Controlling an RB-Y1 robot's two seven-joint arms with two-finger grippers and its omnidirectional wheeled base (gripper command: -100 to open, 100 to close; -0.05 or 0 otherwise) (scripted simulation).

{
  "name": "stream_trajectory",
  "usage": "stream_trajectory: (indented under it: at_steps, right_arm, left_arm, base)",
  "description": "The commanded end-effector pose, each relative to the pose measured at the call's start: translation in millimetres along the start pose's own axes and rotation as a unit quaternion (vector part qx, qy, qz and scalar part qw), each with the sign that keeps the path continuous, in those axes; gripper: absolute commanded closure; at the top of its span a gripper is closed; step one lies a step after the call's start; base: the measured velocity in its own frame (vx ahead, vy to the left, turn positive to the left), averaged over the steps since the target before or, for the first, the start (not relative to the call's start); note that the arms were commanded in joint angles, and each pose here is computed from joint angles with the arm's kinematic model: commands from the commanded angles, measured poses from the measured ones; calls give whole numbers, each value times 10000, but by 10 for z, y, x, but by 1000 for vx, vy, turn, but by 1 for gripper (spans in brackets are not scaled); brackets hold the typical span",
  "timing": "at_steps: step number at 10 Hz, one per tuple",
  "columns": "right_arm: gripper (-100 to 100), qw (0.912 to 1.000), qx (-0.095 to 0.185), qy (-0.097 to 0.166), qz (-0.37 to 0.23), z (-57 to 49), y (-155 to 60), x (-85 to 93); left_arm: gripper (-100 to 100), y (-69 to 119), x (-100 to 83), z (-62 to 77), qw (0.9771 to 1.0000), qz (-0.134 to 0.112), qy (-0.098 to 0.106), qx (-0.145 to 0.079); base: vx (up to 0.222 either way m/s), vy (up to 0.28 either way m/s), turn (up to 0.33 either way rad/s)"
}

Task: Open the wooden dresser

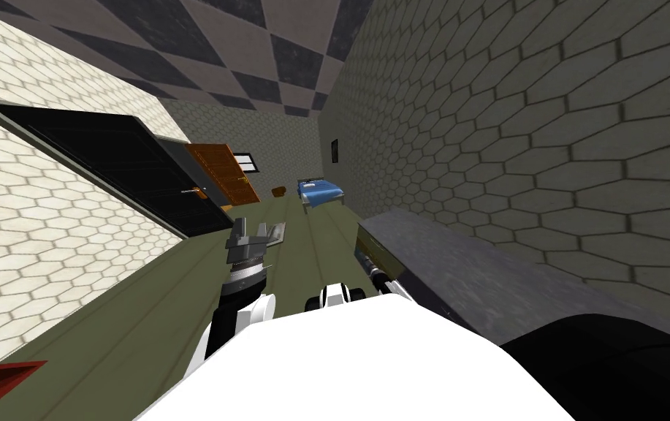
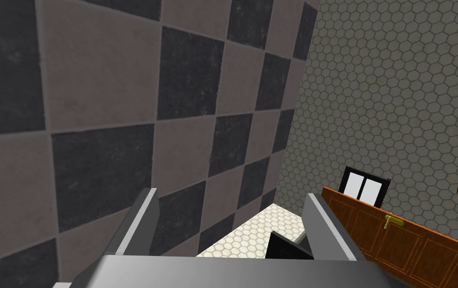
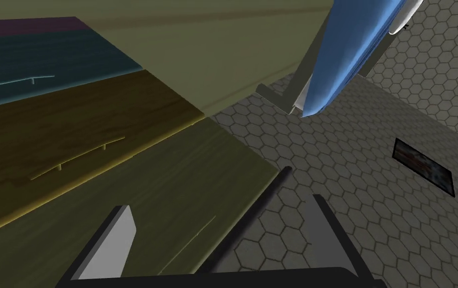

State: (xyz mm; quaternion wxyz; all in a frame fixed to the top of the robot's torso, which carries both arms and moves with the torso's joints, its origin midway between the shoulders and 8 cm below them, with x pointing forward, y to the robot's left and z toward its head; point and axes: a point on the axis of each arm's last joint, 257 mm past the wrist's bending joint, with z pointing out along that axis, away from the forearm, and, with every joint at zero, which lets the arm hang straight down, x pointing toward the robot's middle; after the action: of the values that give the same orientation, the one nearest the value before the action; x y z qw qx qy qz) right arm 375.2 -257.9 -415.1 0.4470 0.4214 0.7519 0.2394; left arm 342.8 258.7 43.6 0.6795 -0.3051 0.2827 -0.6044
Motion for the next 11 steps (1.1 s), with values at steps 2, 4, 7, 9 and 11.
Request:
stream_trajectory:
  at_steps: [2, 4, 7, 9, 11]
  right_arm:
    - [-100, 9975, 613, 101, -334, 17, -470, 119]
    - [-100, 9912, 1130, 186, -669, -14, -863, 203]
    - [-100, 9813, 1617, 259, -1016, -76, -1239, 257]
    - [-100, 9702, 1983, 312, -1357, -140, -1521, 276]
    - [-100, 9656, 2188, 292, -1377, -188, -1646, 256]
  left_arm:
    - [0, 0, 0, 0, 10000, 0, 0, 0]
    - [0, 0, 0, 0, 10000, 0, 0, 0]
    - [0, 0, 0, 0, 10000, -1, 0, 0]
    - [0, 0, 0, 0, 10000, 0, 0, 0]
    - [0, 0, 0, 0, 10000, 0, 0, 0]
  base:
    - [61, 36, 48]
    - [87, 40, 112]
    - [65, 40, 74]
    - [49, 27, 61]
    - [67, 29, 34]
